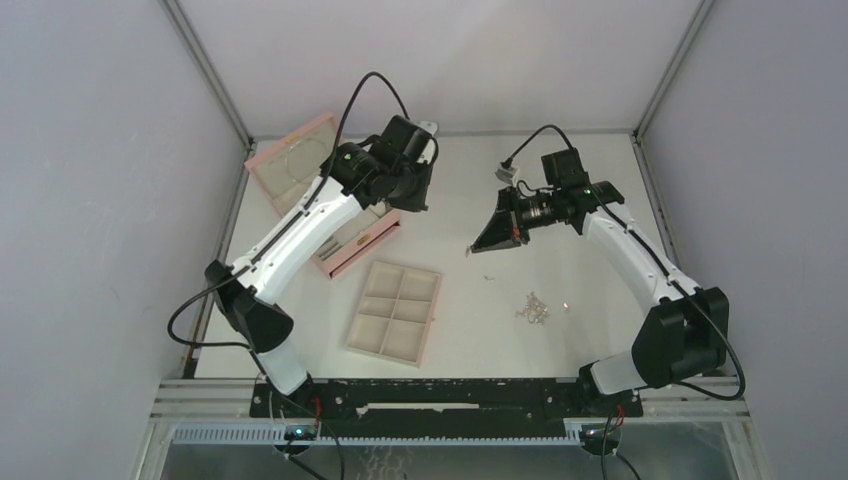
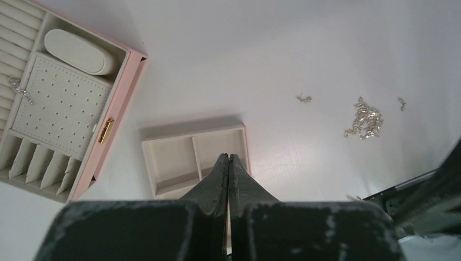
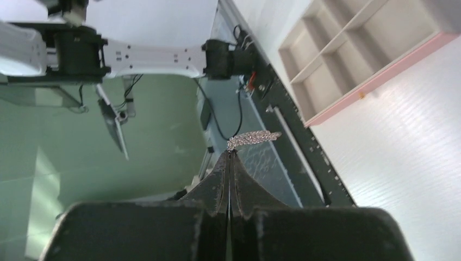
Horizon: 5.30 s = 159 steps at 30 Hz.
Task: Organize the mixed jewelry
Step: Pick up the jewelry from the center of the board, then place the jewelry in the jewelry box.
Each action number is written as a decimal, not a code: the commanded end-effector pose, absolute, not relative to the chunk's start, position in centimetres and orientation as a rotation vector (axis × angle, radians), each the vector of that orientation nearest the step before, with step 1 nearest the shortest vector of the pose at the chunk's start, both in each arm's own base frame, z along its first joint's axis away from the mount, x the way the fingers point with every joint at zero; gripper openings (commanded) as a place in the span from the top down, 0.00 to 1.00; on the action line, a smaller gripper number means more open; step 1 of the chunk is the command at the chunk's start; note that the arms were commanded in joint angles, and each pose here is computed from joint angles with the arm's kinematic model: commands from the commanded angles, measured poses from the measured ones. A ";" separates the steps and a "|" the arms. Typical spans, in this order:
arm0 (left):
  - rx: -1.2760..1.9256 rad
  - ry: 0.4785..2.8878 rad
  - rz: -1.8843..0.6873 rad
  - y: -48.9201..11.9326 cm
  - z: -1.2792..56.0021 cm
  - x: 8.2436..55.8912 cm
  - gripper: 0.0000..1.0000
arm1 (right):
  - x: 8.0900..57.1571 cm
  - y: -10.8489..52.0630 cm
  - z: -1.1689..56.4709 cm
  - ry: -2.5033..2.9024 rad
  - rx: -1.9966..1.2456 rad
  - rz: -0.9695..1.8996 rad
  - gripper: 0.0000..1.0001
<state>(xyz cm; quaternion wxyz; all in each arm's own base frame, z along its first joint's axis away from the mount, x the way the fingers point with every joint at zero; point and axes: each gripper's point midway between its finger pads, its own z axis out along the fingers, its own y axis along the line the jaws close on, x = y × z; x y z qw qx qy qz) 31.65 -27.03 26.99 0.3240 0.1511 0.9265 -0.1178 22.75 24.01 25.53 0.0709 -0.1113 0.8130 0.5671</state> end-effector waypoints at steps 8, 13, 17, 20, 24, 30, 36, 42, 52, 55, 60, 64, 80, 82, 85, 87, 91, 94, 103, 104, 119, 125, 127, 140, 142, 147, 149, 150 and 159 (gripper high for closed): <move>0.354 2.346 -0.312 -25.0 29.1 32.2 1.00 | 16.1 24.6 27.3 2.415 -0.631 1.865 1.00; 0.357 2.348 -0.305 -24.9 28.9 32.3 1.00 | 15.0 25.0 27.2 2.427 -0.681 1.870 1.00; 0.361 2.348 -0.304 -24.7 28.9 32.3 1.00 | 14.2 25.3 27.3 2.415 -0.735 1.881 1.00; 0.366 2.349 -0.300 -24.6 28.9 32.3 1.00 | 14.0 25.4 27.2 2.420 -0.745 1.879 1.00; 0.362 2.357 -0.286 -24.2 28.5 32.5 1.00 | 14.7 25.5 27.3 2.420 -0.710 1.871 1.00; 0.247 2.406 -0.213 -20.4 26.8 33.6 1.00 | 18.4 26.2 27.5 2.402 -0.572 1.799 1.00; 0.000 2.364 -0.154 -13.8 27.5 33.4 1.00 | 23.4 27.7 28.2 2.355 -0.366 1.775 1.00; -0.311 2.302 -0.069 -7.8 25.7 31.4 1.00 | 30.1 29.3 28.9 2.278 -0.035 1.770 1.00; -0.562 2.195 0.012 -2.1 22.4 29.6 0.93 | 39.2 34.8 29.0 2.050 0.263 1.872 1.00; -0.646 2.248 -0.042 -1.3 20.8 29.8 0.93 | 40.4 37.7 29.1 2.049 0.246 1.897 1.00; -0.685 2.252 -0.114 -0.7 20.2 29.9 0.96 | 43.0 41.7 28.3 2.092 0.265 1.869 1.00; -0.689 2.236 -0.103 -0.1 20.7 29.9 0.96 | 44.7 44.3 27.8 2.094 0.273 1.858 1.00; -0.658 2.282 -0.073 1.0 20.7 30.0 0.96 | 47.2 49.2 19.2 2.227 0.301 1.800 1.00; -0.649 2.288 -0.071 1.1 20.7 30.0 0.96 | 46.9 49.2 18.4 2.249 0.294 1.781 1.00; -0.641 2.299 -0.074 1.2 20.4 30.0 0.96 | 46.6 49.3 17.5 2.269 0.288 1.769 1.00; -0.635 2.308 -0.078 1.1 20.3 30.0 0.96 | 46.4 49.5 16.9 2.287 0.283 1.763 1.00; -0.635 2.315 -0.089 1.0 20.0 30.1 0.96 | 45.6 50.0 16.0 2.324 0.253 1.754 1.00; -0.635 2.315 -0.094 1.0 19.9 30.1 0.96 | 45.1 50.4 15.0 2.349 0.247 1.745 1.00; -0.623 2.329 -0.099 1.0 19.6 30.3 0.96 | 43.8 51.2 12.5 2.417 0.239 1.728 1.00; -0.623 2.330 -0.101 0.9 19.6 30.3 0.96 | 43.6 51.2 12.3 2.423 0.247 1.732 1.00; -0.618 2.339 -0.099 0.9 19.3 30.1 0.96 | 43.3 50.9 12.0 2.427 0.259 1.724 1.00; -0.616 2.341 -0.095 1.0 19.3 30.1 0.96 | 43.5 51.1 12.6 2.398 0.260 1.753 1.00; -0.614 2.341 -0.094 1.0 19.3 30.1 0.96 | 43.6 51.2 12.8 2.390 0.257 1.757 1.00; -0.618 2.346 -0.082 1.1 19.1 29.9 0.96 | 43.8 51.5 12.8 2.378 0.253 1.785 1.00; -0.617 2.347 -0.083 1.1 19.0 29.9 0.96 | 43.8 51.6 12.9 2.372 0.255 1.792 1.00; -0.614 2.348 -0.080 1.1 19.0 29.9 0.96 | 44.0 51.6 12.6 2.380 0.260 1.782 1.00; -0.613 2.347 -0.079 1.1 19.1 29.9 0.96 | 44.0 51.6 12.3 2.385 0.265 1.782 1.00; -0.613 2.346 -0.077 1.2 19.1 29.9 0.96 | 43.9 51.7 12.2 2.390 0.266 1.783 1.00; -0.616 2.344 -0.071 1.3 19.1 29.9 0.96 | 43.9 51.6 11.3 2.412 0.283 1.765 1.00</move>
